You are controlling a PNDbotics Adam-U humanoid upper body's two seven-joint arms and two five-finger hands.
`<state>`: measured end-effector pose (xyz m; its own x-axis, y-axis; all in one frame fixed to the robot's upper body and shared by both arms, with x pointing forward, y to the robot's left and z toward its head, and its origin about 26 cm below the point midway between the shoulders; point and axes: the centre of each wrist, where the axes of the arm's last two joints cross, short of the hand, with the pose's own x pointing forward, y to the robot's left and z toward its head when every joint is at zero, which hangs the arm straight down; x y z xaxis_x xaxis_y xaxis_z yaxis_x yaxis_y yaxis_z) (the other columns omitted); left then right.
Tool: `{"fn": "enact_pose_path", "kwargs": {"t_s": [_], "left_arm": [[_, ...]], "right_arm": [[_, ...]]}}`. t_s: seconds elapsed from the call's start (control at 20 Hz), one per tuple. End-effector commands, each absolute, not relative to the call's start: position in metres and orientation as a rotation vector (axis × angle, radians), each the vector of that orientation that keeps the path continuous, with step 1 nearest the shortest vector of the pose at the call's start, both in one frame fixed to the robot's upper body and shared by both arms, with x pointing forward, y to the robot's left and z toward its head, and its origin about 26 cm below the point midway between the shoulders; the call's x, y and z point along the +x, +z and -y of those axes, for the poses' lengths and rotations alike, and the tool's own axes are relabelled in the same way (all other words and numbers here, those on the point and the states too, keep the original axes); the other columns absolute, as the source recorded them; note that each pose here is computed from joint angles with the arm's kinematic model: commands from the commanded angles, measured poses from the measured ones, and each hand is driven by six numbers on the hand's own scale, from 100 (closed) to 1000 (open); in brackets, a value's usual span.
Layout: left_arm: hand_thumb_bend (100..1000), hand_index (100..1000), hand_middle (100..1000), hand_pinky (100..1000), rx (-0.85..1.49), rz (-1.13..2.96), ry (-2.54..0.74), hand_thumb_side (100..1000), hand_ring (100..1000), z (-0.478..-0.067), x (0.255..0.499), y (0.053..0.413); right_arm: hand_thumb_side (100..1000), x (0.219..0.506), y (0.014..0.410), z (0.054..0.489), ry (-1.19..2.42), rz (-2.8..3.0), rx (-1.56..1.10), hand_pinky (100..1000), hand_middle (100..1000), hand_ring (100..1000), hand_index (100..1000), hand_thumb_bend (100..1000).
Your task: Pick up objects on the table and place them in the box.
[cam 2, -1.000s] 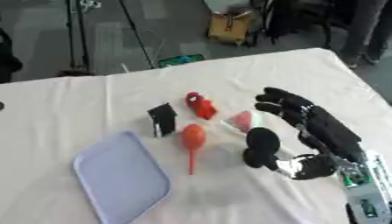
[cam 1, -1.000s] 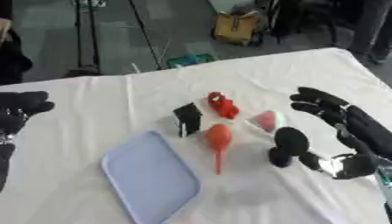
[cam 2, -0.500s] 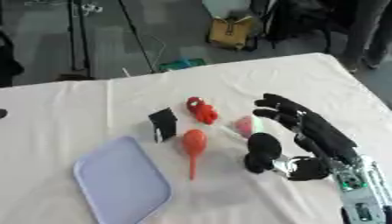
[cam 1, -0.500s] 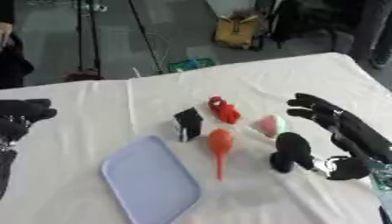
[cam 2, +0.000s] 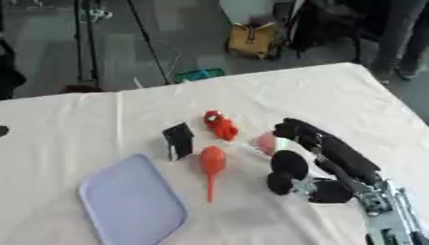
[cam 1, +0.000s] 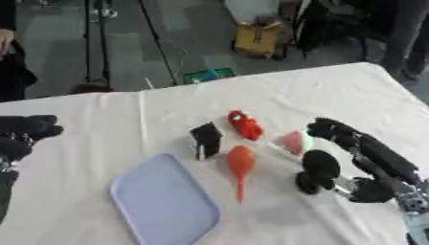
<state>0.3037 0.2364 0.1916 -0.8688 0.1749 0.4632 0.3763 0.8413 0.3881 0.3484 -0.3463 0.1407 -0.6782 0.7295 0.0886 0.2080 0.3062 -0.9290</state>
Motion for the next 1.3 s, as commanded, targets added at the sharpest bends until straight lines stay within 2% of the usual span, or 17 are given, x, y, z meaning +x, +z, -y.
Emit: {"fn": "enact_pose_path", "kwargs": {"t_s": [0.05, 0.45, 0.5, 0.6, 1.05, 1.1, 1.3], "left_arm": [[100, 680, 721, 836, -0.409, 2.624, -0.686, 1000, 836, -0.235, 0.302, 0.198], [100, 680, 721, 836, -0.410, 2.625, -0.692, 1000, 836, -0.235, 0.302, 0.198], [100, 679, 721, 836, -0.409, 2.625, -0.692, 1000, 836, -0.235, 0.302, 0.198], [100, 679, 721, 836, -0.410, 2.624, -0.693, 1000, 837, -0.235, 0.302, 0.198], [100, 678, 720, 836, -0.414, 2.618, -0.702, 1000, 837, -0.234, 0.302, 0.198], [100, 678, 719, 836, -0.414, 2.618, -0.703, 1000, 837, -0.234, 0.302, 0.198], [100, 677, 719, 837, -0.414, 2.615, -0.707, 1000, 837, -0.234, 0.302, 0.197]], "right_arm": [[1000, 0.348, 0.148, 0.346, 1.429, 2.075, -0.844, 867, 862, 957, 998, 525], [1000, 0.346, 0.144, 0.340, 1.529, 2.062, -0.850, 822, 868, 890, 991, 544], [1000, 0.346, 0.144, 0.340, 1.536, 2.061, -0.853, 780, 875, 844, 989, 556], [1000, 0.346, 0.144, 0.339, 1.547, 2.062, -0.860, 755, 875, 812, 989, 569], [994, 0.346, 0.157, 0.351, 1.621, 2.066, -0.930, 700, 877, 805, 957, 588], [964, 0.345, 0.159, 0.353, 1.640, 2.064, -0.941, 687, 875, 801, 955, 597], [957, 0.343, 0.169, 0.359, 1.706, 2.062, -0.969, 683, 870, 799, 950, 582]]}}
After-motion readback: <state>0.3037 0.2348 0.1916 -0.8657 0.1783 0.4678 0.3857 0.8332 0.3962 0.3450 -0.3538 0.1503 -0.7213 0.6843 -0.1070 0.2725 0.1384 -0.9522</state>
